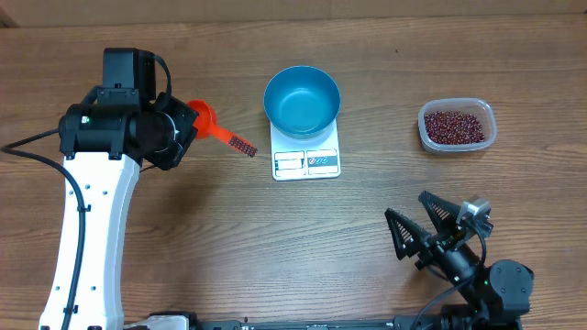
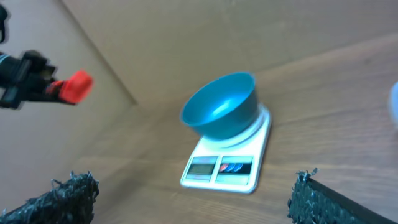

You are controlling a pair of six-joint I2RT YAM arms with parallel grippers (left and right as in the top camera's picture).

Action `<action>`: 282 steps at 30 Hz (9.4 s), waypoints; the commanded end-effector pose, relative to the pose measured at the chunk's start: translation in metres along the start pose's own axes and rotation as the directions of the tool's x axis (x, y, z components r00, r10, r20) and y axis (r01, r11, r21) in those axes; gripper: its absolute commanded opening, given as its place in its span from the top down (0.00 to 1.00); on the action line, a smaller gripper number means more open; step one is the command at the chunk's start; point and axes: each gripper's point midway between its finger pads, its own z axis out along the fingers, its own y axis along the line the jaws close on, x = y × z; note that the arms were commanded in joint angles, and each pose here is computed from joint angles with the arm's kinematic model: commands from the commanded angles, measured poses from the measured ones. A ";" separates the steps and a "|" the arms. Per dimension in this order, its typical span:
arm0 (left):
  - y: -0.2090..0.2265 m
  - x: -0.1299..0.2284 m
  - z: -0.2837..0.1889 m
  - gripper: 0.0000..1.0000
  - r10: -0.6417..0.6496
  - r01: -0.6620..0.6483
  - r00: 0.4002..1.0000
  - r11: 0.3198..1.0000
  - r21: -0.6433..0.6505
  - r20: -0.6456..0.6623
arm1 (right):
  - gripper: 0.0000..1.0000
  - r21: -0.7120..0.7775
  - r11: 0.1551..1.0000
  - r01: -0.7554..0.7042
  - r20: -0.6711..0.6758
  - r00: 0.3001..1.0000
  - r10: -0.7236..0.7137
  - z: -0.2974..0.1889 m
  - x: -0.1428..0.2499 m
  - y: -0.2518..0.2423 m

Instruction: Scoop item into bowl and weigh 150g on scale

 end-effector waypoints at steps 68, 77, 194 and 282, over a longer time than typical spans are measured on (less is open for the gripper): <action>-0.045 0.081 0.062 0.96 0.008 -0.012 0.991 0.999 -0.035 -0.130 | 0.56 0.055 0.841 -0.539 -0.533 0.696 0.481 0.197 -0.017 0.107; -0.048 0.089 0.062 0.96 -0.029 0.024 0.990 0.999 -0.037 -0.138 | 0.65 0.065 0.838 -0.543 -0.533 0.691 0.489 0.198 -0.016 0.106; -0.127 0.045 0.004 0.14 0.803 -0.822 0.560 0.508 0.258 0.202 | 0.96 0.353 0.894 -0.277 -0.293 0.875 0.387 0.096 -0.094 -0.034; -0.035 0.187 0.247 0.96 0.869 -0.880 0.476 0.473 -0.056 -0.138 | 0.96 0.513 0.824 -0.241 -0.238 0.882 0.406 0.045 -0.141 -0.075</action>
